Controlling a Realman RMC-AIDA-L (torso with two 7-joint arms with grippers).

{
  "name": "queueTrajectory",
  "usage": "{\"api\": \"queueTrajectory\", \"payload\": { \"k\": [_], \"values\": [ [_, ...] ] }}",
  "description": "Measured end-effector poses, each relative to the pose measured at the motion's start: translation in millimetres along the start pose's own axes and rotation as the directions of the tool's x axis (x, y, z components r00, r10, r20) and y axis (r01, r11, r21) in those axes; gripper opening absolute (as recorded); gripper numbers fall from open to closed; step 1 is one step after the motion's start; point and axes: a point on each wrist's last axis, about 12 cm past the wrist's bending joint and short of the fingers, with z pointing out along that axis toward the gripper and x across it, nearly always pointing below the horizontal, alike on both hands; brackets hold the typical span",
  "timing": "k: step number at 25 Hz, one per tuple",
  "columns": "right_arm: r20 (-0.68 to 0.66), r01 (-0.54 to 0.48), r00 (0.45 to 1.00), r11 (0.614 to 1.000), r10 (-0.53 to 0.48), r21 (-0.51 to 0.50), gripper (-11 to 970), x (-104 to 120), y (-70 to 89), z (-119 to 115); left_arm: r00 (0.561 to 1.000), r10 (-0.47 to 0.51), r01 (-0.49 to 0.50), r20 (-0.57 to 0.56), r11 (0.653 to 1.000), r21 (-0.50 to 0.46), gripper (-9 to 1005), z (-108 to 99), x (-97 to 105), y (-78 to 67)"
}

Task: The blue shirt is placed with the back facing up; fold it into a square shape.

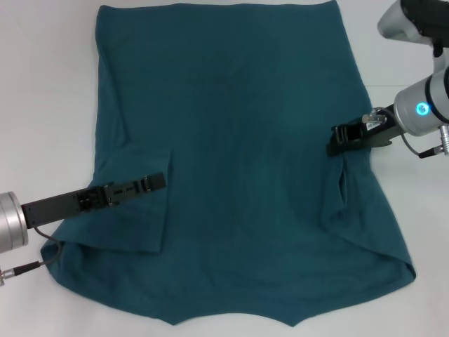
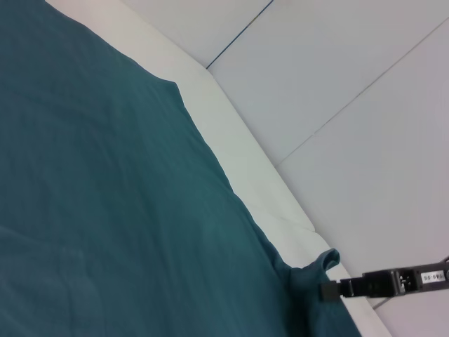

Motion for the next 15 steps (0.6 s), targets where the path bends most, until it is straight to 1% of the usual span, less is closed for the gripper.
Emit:
{"api": "queueTrajectory", "payload": {
  "k": [2, 5, 10, 15],
  "values": [
    [-0.008, 0.014, 1.0, 1.0, -0.014, 0.004, 142, 0.8, 2.3, 2.0, 1.0, 0.0, 0.0, 0.0, 1.0, -0.001, 935, 0.0, 0.0, 0.1],
    [-0.001, 0.009, 1.0, 1.0, -0.009, -0.009, 147, 0.8, 2.9, 2.0, 1.0, 0.0, 0.0, 0.001, 1.0, -0.002, 935, 0.0, -0.1, 0.2],
    [0.031, -0.021, 0.999, 0.999, 0.023, -0.046, 156, -0.8, -1.0, -1.9, 1.0, -0.002, 0.002, 0.001, 1.0, -0.003, 935, 0.0, 0.4, 0.4],
    [0.053, -0.009, 0.999, 0.994, 0.015, -0.105, 165, 1.8, -0.2, -2.4, 1.0, -0.016, 0.017, 0.007, 1.0, -0.005, 934, -1.3, 0.3, 1.1]
  ]
}}
